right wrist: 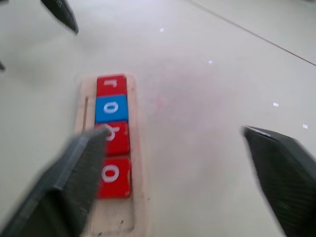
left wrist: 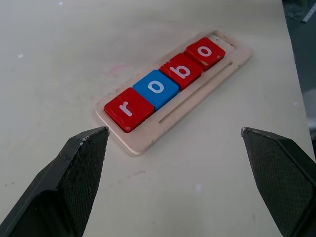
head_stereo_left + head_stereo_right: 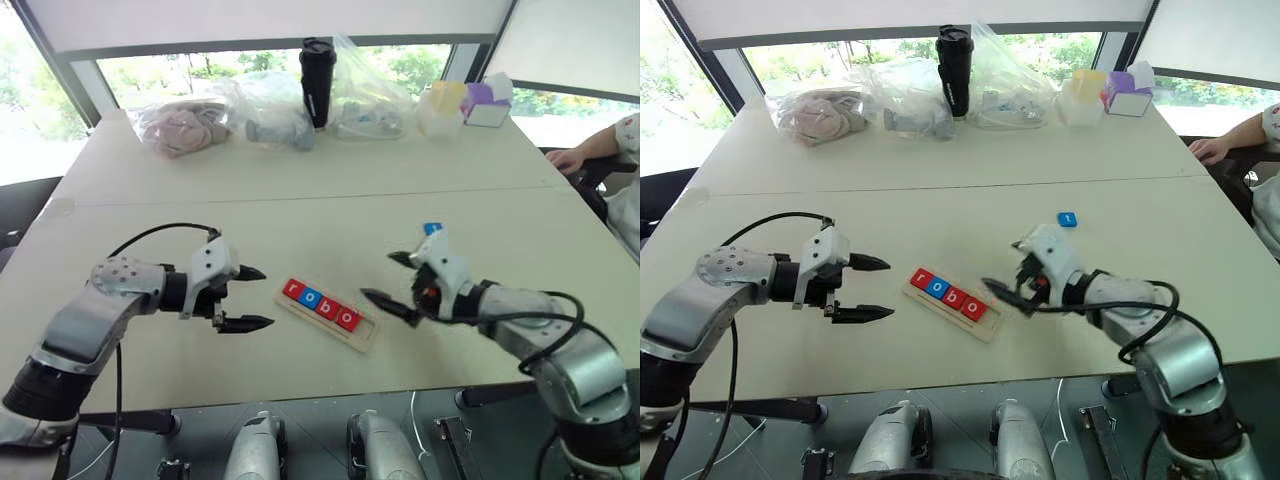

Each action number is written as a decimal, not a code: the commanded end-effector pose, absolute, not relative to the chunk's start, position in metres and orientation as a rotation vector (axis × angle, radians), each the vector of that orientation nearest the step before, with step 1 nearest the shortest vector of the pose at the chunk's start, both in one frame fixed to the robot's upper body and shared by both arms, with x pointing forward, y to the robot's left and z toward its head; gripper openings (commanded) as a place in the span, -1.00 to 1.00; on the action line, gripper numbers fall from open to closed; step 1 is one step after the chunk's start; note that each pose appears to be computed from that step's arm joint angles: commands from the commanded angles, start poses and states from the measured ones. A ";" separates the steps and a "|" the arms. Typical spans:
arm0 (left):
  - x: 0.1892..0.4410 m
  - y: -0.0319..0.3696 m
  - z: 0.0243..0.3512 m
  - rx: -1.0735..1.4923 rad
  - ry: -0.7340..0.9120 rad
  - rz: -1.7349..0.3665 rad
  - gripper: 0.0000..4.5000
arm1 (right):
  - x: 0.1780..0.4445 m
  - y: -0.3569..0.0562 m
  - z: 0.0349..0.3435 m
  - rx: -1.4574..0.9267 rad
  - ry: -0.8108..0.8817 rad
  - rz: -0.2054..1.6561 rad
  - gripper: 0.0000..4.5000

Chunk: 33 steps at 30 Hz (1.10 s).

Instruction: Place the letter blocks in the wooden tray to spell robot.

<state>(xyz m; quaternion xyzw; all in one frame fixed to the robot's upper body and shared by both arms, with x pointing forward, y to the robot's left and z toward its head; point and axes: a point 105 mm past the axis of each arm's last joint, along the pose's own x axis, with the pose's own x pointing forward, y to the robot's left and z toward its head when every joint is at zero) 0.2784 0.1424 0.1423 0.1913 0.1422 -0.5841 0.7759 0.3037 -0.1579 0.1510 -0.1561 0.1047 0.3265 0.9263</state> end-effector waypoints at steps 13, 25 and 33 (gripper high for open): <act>0.274 0.140 0.168 0.405 0.229 -1.252 1.00 | 0.417 -0.233 0.123 -0.095 0.282 0.098 0.97; 0.271 0.143 0.167 0.400 0.225 -1.205 1.00 | 0.433 -0.235 0.102 -0.051 0.378 0.037 0.60; 0.271 0.144 0.164 0.401 0.231 -1.202 1.00 | 0.432 -0.233 0.108 -0.111 0.335 0.052 -0.45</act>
